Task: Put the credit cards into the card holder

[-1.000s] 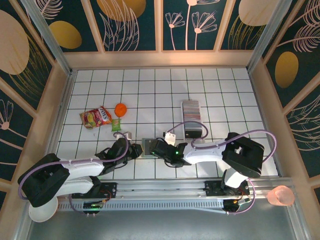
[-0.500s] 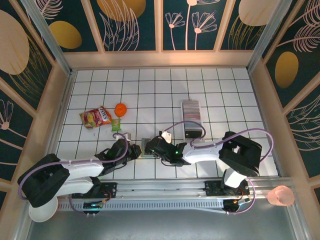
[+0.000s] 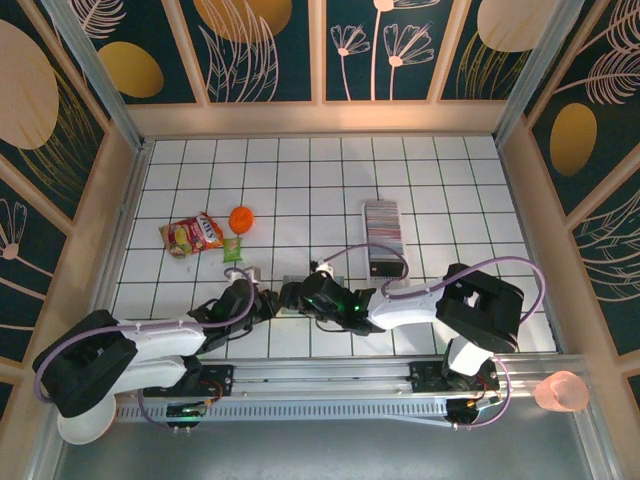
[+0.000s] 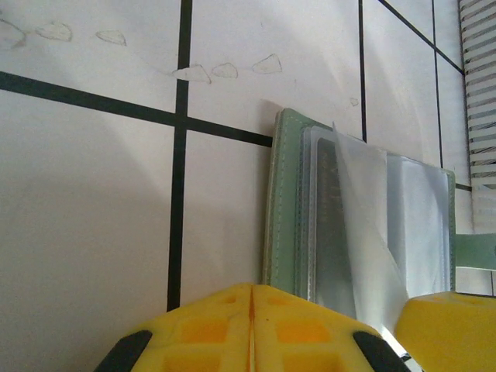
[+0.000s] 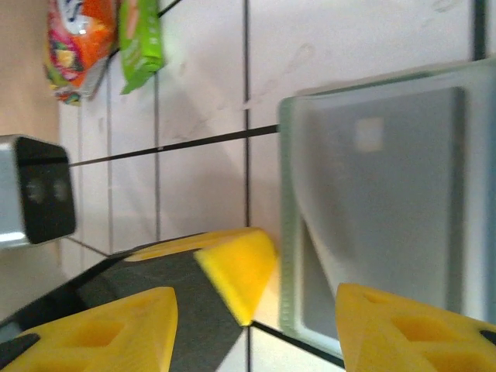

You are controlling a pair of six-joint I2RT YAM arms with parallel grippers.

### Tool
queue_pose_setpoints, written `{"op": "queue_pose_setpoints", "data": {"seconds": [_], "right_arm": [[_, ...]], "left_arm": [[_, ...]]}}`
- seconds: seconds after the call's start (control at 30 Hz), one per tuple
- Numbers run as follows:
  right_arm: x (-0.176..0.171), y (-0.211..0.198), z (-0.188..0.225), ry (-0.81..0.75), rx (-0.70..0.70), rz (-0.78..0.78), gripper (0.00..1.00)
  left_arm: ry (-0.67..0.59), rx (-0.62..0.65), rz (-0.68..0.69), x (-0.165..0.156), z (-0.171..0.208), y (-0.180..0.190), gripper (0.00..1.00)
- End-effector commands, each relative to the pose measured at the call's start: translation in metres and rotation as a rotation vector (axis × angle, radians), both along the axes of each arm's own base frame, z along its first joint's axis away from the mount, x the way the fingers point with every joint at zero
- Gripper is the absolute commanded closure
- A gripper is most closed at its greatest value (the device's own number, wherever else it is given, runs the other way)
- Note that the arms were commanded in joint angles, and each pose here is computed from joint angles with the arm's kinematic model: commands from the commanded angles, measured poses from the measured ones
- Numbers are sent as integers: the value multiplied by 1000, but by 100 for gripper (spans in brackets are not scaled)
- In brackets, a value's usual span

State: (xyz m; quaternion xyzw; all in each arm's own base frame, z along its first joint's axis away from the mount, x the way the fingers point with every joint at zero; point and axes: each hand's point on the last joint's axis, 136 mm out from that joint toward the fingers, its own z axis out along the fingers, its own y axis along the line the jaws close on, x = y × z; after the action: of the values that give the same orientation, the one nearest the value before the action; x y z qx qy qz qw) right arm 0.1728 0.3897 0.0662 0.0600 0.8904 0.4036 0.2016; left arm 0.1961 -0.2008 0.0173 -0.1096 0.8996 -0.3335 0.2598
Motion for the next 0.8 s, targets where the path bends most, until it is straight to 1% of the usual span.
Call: {"op": "queue_pose_setpoints", "data": {"seconds": [0.0,0.1,0.23,0.3,0.4,0.47,0.53,0.63,0.67,0.73,0.77], "right_arm": [[1,14,20,-45,105,46,44],[-1,24,40,-94,157,102,44],[-1,26,69,-200,172,154,44],[2,20,82,-272,140,167,43],[10,1,104,-406,40,166,43],[14,-16,122,-542,-26,186,42],[12,-27,141,-697,-73,269,37],[-6,-37,168,-988,-172,498,31],[-10,-43,174,-1056,-214,539,30],[-14,-54,179,-1196,-354,651,25],[-17,-60,178,-1263,-444,741,22]], "left_arm": [[1,24,43,-2,-5,12,93],[-14,27,63,-1,-3,17,93],[-35,25,80,1,3,19,92],[-52,25,96,4,8,22,91],[-84,27,131,7,16,29,90],[-113,23,150,10,23,32,90],[-148,11,157,13,33,33,89],[-198,-9,153,17,47,32,86],[-210,-13,153,18,51,32,86],[-231,-19,151,19,56,31,85],[-240,-20,151,20,59,31,84]]}}
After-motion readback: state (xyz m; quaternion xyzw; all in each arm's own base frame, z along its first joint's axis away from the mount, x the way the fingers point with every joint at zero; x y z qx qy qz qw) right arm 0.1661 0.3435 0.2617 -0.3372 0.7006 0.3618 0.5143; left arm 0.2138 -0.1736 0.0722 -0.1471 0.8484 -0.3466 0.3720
